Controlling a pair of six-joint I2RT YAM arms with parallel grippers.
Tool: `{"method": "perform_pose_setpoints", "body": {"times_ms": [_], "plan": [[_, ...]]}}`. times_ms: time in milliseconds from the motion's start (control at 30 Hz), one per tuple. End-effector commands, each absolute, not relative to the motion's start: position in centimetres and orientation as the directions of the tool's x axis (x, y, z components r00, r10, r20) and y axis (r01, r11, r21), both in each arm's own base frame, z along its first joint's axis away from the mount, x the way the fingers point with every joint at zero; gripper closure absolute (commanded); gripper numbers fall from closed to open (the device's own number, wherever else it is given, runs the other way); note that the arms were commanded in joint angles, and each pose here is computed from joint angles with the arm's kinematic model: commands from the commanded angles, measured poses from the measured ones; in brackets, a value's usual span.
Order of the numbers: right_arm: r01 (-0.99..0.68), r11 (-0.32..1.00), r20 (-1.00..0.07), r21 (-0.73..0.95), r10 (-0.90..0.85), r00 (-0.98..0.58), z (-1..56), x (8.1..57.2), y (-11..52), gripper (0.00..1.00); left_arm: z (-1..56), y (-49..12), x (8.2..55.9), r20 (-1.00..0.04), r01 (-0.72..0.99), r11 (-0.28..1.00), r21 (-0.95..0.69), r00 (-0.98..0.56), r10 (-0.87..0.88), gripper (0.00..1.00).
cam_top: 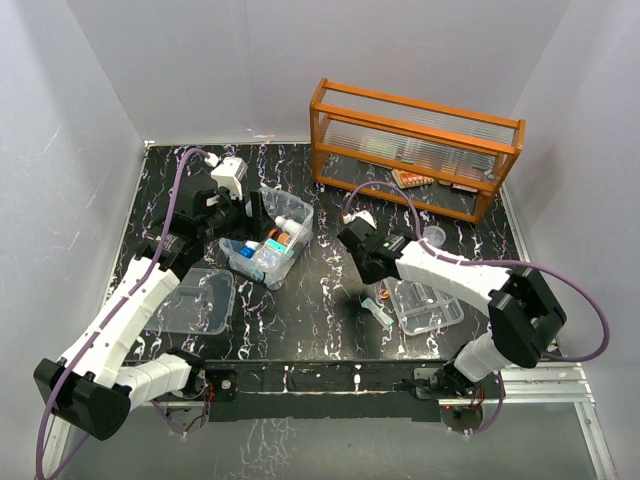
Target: Organize the medicine kit
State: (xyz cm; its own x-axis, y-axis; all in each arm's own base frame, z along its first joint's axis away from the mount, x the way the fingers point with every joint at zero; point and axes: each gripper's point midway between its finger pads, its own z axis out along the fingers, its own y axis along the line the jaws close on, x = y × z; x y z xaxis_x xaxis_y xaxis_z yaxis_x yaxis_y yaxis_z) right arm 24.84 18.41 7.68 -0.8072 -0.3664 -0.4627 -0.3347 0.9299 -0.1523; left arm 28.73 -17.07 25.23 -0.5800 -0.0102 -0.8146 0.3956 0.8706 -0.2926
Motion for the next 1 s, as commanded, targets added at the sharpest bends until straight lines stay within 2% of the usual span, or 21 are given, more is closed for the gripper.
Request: {"method": "perform_pose_setpoints", "body": {"times_ms": [0,133,367,800,900,967], "plan": [[-0.2,0.963,-0.571,-0.178,-0.267,-0.776,11.1,26.7,16.6,0.92,27.2,-17.2,29.1,-0.844,0.415,0.865,-0.283,-0.536,-0.019,0.32],[-0.154,0.972,-0.559,-0.179,-0.229,-0.797,10.6,26.9,14.3,0.92,27.0,-17.2,29.0,-0.842,0.416,0.862,-0.289,-0.539,-0.021,0.32],[-0.174,0.969,-0.5,-0.174,-0.239,-0.832,8.5,27.3,13.4,0.9,26.9,-17.5,28.8,-0.835,0.422,0.854,-0.305,-0.549,-0.027,0.32],[-0.179,0.936,-0.384,-0.303,-0.292,-0.876,4.8,27.4,11.0,0.88,27.2,-17.3,28.5,-0.835,0.415,0.856,-0.309,-0.55,-0.035,0.31],[-0.183,0.933,-0.374,-0.311,-0.297,-0.878,4.6,27.3,10.8,0.84,27.2,-17.3,28.4,-0.835,0.414,0.856,-0.309,-0.549,-0.035,0.31],[-0.182,0.935,-0.369,-0.305,-0.292,-0.883,4.6,27.1,10.9,0.79,27.2,-17.2,28.4,-0.835,0.412,0.857,-0.309,-0.549,-0.037,0.31]]}}
